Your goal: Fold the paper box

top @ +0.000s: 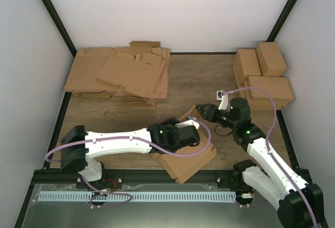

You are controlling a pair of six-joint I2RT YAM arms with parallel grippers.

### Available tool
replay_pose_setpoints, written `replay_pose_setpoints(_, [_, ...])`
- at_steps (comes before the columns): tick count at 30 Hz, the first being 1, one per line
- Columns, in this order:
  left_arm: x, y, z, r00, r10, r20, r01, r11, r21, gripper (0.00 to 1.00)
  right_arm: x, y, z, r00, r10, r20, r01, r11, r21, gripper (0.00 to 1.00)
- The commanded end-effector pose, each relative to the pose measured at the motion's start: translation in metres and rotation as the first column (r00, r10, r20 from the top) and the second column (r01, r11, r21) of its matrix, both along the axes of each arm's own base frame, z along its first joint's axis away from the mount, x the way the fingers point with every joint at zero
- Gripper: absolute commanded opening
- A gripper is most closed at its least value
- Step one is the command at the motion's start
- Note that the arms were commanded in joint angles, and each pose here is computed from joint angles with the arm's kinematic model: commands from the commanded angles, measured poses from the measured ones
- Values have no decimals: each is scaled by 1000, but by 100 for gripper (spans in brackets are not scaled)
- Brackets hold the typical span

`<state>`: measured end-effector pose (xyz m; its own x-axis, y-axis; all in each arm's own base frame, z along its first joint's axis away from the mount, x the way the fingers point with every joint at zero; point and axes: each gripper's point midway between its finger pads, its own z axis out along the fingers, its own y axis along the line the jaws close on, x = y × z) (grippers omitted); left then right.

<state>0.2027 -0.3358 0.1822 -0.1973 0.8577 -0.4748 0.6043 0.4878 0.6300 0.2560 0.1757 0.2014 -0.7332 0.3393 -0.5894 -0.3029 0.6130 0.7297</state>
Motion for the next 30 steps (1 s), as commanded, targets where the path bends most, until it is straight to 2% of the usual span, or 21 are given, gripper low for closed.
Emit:
replay_pose_setpoints(1, [-5, -8, 5, 1000, -27, 0, 27, 999, -35, 4, -1, 8, 28, 998, 36, 59, -40, 996, 74, 39])
replay_pose_setpoints(4, [-4, -8, 5, 1000, -26, 2, 26, 999, -31, 4, -2, 5, 23, 999, 20, 49, -24, 998, 66, 40])
replay_pose_setpoints(7, [-4, -8, 6, 1000, -26, 3, 26, 999, -37, 4, -2, 1, 19, 999, -10, 36, 8, 998, 69, 47])
replay_pose_setpoints(17, [-4, -9, 8, 1000, -26, 0, 26, 999, -47, 4, -8, 9, 16, 999, 32, -2, -31, 988, 151, 50])
replay_pose_setpoints(23, [-4, -10, 8, 1000, -25, -1, 25, 999, -46, 4, -10, 11, 10, 998, 55, -9, -54, 991, 124, 37])
replay_pose_setpoints(30, [-2, -11, 9, 1000, -22, 13, 22, 999, -38, 4, -22, 10, -19, 994, 98, -49, -95, 994, 57, 31])
